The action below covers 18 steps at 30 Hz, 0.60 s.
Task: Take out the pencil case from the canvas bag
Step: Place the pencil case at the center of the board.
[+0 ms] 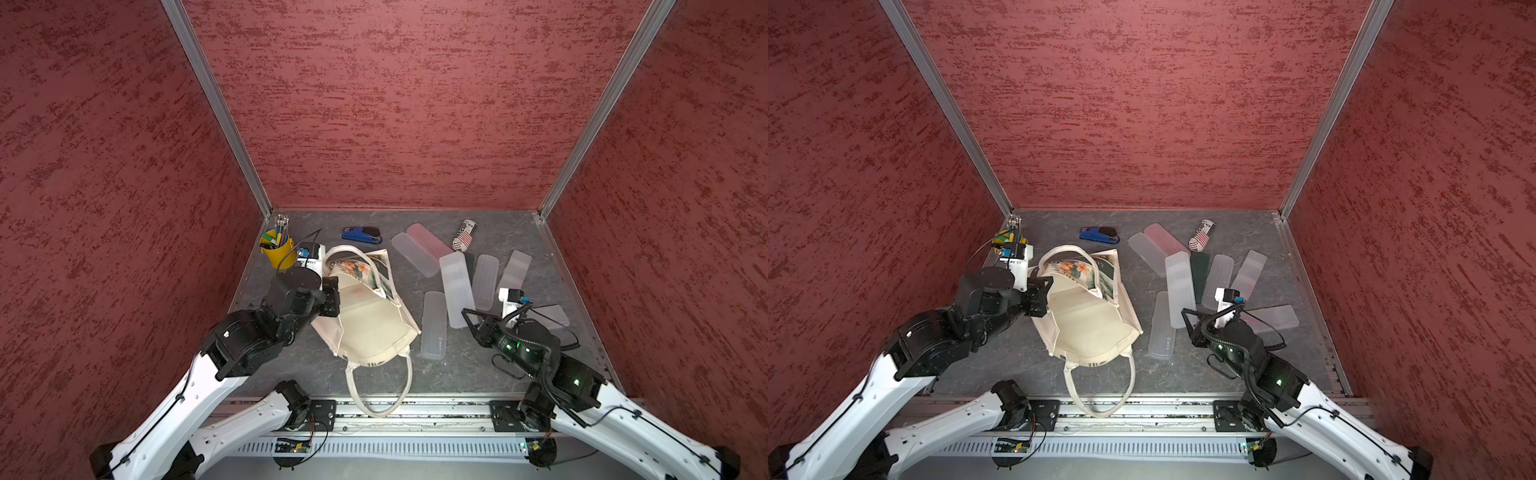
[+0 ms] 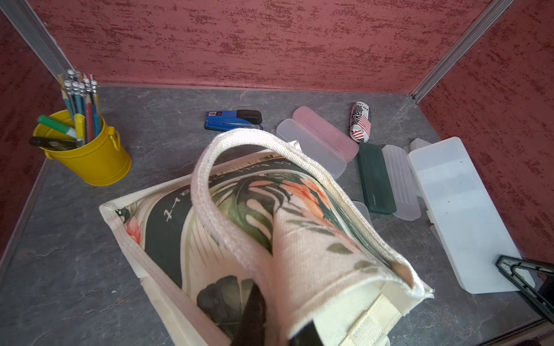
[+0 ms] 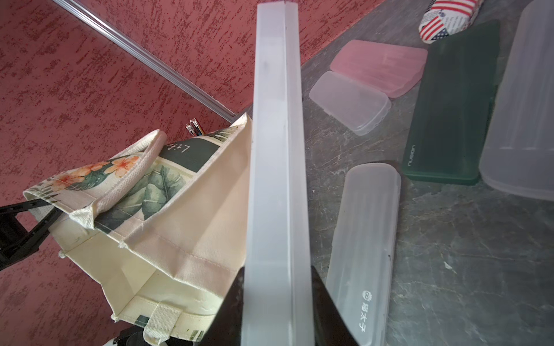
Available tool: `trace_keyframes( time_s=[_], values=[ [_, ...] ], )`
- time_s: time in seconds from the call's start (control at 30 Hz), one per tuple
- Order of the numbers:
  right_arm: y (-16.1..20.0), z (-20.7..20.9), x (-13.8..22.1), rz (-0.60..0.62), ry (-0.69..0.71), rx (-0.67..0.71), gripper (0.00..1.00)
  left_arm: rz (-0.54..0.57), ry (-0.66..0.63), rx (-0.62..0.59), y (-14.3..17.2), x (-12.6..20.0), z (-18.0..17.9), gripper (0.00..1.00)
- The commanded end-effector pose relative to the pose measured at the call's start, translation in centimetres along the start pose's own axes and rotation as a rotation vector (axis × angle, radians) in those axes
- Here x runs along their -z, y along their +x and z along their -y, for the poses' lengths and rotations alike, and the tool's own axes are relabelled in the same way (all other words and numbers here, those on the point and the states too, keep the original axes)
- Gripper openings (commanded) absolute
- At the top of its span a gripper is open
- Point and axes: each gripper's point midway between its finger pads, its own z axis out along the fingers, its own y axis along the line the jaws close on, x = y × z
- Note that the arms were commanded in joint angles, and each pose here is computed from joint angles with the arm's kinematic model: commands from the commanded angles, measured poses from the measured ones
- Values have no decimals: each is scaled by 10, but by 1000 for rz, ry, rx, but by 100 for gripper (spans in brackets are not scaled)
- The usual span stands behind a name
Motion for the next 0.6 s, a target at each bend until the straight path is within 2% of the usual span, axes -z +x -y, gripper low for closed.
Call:
trace_keyframes(
  time_s=[0.0, 0.17, 0.43, 0.57],
  values=[
    [-6, -16, -7, 35, -84, 17, 3, 97, -61, 12, -30, 17, -14, 0],
    [4, -14, -22, -18, -42, 57, 3, 100, -110, 37, -25, 14, -25, 0],
    [19, -17, -46, -63, -74, 42, 3, 115, -63, 54, -29, 17, -20, 0],
    [23, -17, -69, -61, -61, 86, 3, 106, -38, 57, -27, 12, -14, 0]
  ],
)
